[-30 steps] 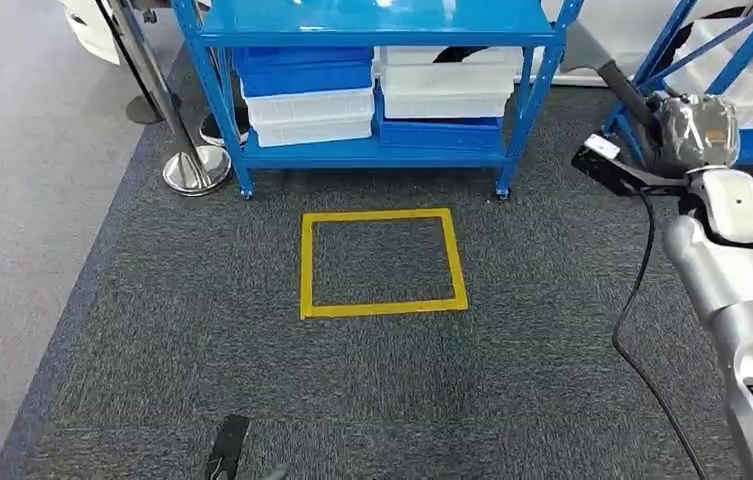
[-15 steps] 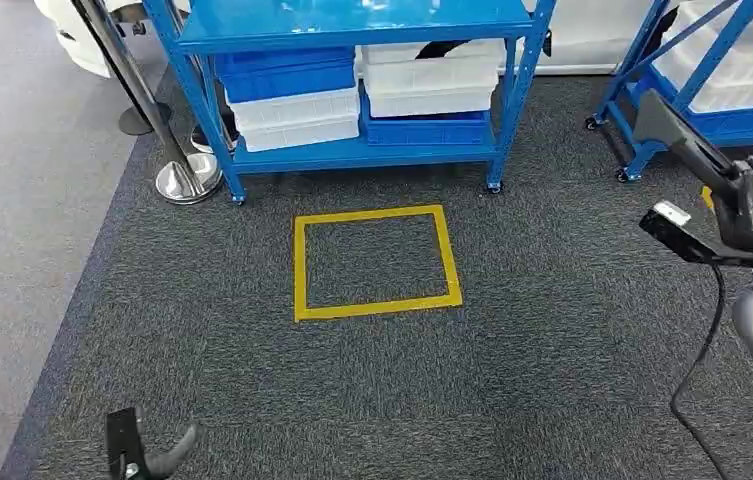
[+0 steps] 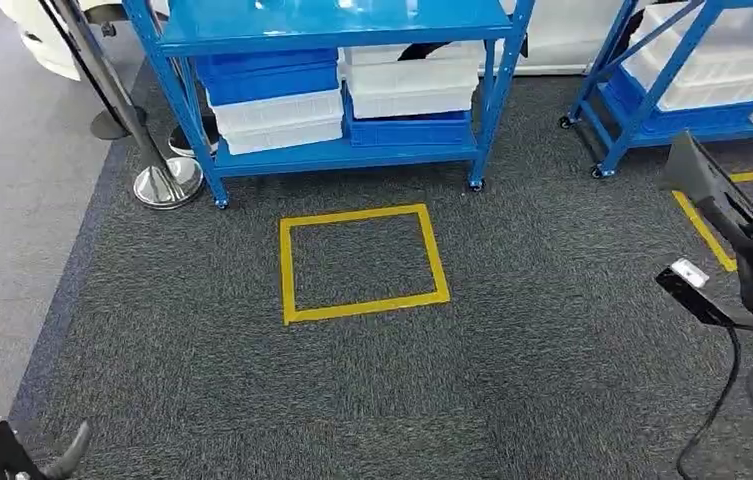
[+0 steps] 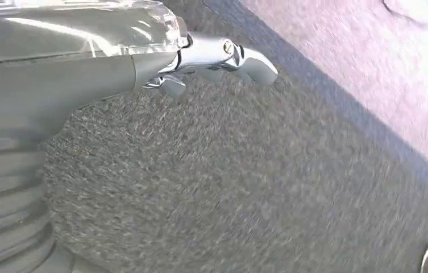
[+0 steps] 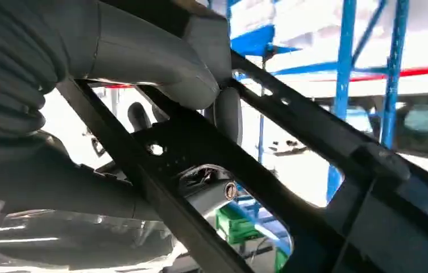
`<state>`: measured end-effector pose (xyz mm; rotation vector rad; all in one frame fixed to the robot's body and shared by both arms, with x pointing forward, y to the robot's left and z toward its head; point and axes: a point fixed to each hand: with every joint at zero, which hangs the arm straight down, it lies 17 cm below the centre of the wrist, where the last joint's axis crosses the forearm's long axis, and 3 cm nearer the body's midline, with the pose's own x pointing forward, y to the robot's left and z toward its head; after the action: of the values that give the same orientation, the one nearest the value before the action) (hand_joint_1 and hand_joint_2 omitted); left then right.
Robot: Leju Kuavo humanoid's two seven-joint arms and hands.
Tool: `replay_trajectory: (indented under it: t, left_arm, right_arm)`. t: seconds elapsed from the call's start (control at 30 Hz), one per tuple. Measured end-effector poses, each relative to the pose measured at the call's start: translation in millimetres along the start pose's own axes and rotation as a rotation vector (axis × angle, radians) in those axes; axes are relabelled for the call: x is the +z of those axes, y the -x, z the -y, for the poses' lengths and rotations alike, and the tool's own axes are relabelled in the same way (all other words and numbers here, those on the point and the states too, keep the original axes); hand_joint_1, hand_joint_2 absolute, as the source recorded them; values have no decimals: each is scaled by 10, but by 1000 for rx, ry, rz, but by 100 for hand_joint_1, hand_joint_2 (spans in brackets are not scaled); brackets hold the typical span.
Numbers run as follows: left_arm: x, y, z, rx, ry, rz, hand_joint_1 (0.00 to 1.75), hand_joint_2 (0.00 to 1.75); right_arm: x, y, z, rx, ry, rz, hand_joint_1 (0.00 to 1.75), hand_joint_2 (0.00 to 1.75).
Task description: Take the parts from the cabinet and place them on the table.
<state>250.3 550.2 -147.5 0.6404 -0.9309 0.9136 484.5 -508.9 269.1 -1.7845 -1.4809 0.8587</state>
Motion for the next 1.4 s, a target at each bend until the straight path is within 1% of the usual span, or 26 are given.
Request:
replay_trajectory:
  t: [0.1,0.23,0.37,0.47,0.53,0.63,0.7,0.77,0.8,0.9,1.0,1.07,1.17,1.3,1.4]
  left_arm:
    - [-63,-18,-194,28,-32,-2,0,175]
    - [-94,3,-418,29,-65,-1,0,175]
    - [-81,134,-661,21,-127,-41,0,175]
    - [-52,227,-853,-33,-178,-59,0,175]
    - [10,349,-903,-112,-179,-82,0,175]
    - [173,606,-869,-270,-163,-132,0,175]
    - [278,759,-808,-316,-149,-169,0,175]
    - [503,1032,-689,-369,-120,-221,0,175]
    - [568,1109,-648,-392,-108,-239,0,175]
    - [973,1547,-384,-474,-24,-352,0,175]
    - [1393,1943,-259,-519,33,-465,0,175]
    - [1598,2119,-242,-546,57,-514,0,175]
    - [1812,2290,-220,-614,83,-581,0,175]
    - [1919,2403,-298,-686,102,-634,0,175]
    - [1957,2439,-343,-719,106,-648,0,175]
  right_arm:
    - [80,-180,-111,-3,-24,16,175,175]
    - [20,-353,-84,-9,-16,29,175,175]
    - [-70,-505,-1,-28,2,48,175,175]
    - [-191,-705,109,-55,29,85,175,175]
    - [-199,-855,130,-76,34,107,175,175]
    - [-197,-1121,201,-109,58,151,175,175]
    - [-217,-1257,252,-127,78,169,175,175]
    - [-302,-1378,321,-139,101,180,175,175]
    - [-327,-1424,335,-143,105,183,175,175]
    - [-487,-1490,459,-136,133,187,175,175]
    - [-681,-1546,589,-133,146,195,175,175]
    - [-760,-1598,640,-129,141,206,175,175]
    - [-989,-1552,891,-108,172,219,175,175]
    - [-1367,-1354,1293,-92,217,212,175,175]
    - [-1650,-1249,1612,-80,246,211,175,175]
